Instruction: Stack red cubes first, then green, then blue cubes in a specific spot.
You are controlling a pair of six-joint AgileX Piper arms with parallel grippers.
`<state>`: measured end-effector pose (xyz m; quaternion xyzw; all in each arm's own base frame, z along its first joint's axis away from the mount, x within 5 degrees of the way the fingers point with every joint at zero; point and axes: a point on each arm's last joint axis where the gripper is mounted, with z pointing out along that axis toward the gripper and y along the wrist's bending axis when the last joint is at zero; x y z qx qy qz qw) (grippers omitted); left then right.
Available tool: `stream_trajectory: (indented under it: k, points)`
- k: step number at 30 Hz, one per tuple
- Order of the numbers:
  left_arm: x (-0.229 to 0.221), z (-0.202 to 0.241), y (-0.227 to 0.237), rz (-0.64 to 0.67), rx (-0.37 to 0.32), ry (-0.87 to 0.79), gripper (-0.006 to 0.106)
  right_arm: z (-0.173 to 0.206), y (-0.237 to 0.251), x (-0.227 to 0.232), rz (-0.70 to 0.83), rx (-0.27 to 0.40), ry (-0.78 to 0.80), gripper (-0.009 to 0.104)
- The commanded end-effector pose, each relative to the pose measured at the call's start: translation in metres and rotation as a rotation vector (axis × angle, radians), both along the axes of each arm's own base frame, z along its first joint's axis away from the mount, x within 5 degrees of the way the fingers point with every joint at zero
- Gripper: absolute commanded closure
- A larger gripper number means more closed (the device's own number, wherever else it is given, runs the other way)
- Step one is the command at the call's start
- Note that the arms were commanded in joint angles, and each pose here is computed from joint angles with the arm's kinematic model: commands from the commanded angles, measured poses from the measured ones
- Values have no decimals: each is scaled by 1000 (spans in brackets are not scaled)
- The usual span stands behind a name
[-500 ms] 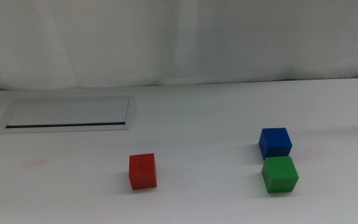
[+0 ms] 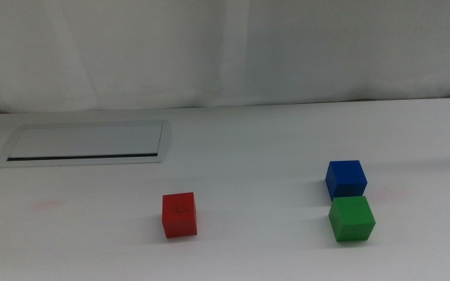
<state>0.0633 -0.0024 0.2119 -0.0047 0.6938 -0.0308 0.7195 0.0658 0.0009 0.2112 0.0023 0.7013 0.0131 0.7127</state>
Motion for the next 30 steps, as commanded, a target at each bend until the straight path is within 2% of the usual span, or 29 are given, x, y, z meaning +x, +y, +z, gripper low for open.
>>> stream_trajectory:
  k: [1,8,10,12,13,14,16,17,19,24,30]
  points:
    - [1,-12,0,4,-1,32,103,-5,0,0,1,-18,19,97]
    - [1,-16,1,10,0,76,103,-6,0,0,1,21,23,97]
    - [1,-13,0,4,-42,41,103,-5,0,0,0,23,19,95]
    - [1,-11,0,-1,-105,24,98,-5,0,0,-1,28,15,85]
    - [1,-12,0,0,-125,31,93,-4,0,0,-3,43,3,74]
    - [1,-14,0,3,-132,46,85,-3,-1,0,-6,79,-11,58]
    - [1,-15,1,6,-163,62,59,0,-2,0,-13,149,-40,18]
    - [1,-15,0,5,-187,60,45,1,-2,0,-16,154,-56,-5]
    - [1,-15,0,4,-218,60,7,2,-2,0,-17,160,-63,-8]
    - [1,-14,0,0,-245,52,12,2,-2,0,-15,208,-63,-8]
    - [0,-4,1,7,-258,59,14,2,-2,0,-15,208,-63,-8]
